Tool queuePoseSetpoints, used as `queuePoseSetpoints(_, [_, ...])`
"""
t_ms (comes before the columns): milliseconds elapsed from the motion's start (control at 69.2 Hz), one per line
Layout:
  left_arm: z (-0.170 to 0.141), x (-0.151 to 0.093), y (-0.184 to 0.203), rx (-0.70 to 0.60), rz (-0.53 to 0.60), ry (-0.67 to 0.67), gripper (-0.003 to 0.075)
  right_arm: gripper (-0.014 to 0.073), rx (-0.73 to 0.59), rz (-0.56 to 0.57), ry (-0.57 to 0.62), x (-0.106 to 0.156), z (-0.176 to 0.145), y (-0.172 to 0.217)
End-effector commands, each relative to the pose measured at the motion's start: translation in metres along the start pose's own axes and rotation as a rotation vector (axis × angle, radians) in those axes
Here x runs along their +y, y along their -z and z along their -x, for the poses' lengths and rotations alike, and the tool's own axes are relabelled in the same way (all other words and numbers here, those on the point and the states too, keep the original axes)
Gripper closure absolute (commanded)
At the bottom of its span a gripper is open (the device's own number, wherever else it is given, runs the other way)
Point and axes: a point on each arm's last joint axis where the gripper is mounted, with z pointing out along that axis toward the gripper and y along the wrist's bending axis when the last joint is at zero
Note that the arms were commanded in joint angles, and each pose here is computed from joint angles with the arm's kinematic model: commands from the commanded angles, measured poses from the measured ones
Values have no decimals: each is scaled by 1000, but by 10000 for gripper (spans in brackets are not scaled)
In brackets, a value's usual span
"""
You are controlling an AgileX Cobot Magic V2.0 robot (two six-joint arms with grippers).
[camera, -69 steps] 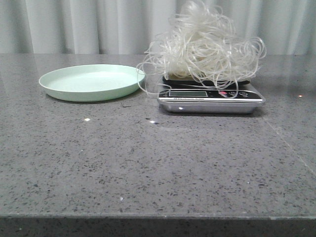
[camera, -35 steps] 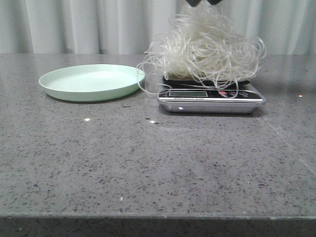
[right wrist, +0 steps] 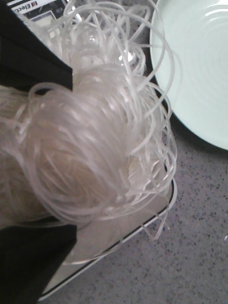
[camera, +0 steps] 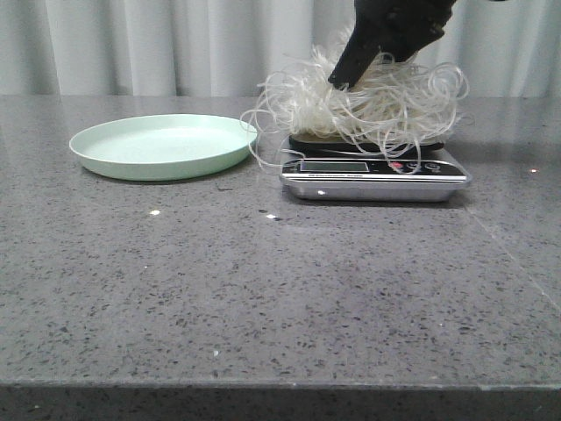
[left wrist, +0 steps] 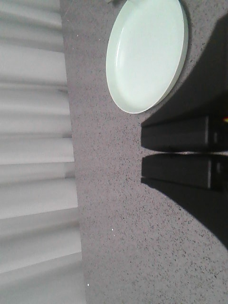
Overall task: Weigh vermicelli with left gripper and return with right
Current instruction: 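Lower the right gripper into the vermicelli on the scale and grasp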
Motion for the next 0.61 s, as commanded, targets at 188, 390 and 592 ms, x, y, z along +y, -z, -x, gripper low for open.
queuePoseSetpoints(188, [15,2,2,-89,18,9,584,132,4,-3,28,3,3,12])
queuePoseSetpoints(390, [15,2,2,-89,18,9,584,403,16,11,29,4,2,13])
queuePoseSetpoints(592, [15,2,2,-89,18,9,584,444,19,21,37,5,5,17])
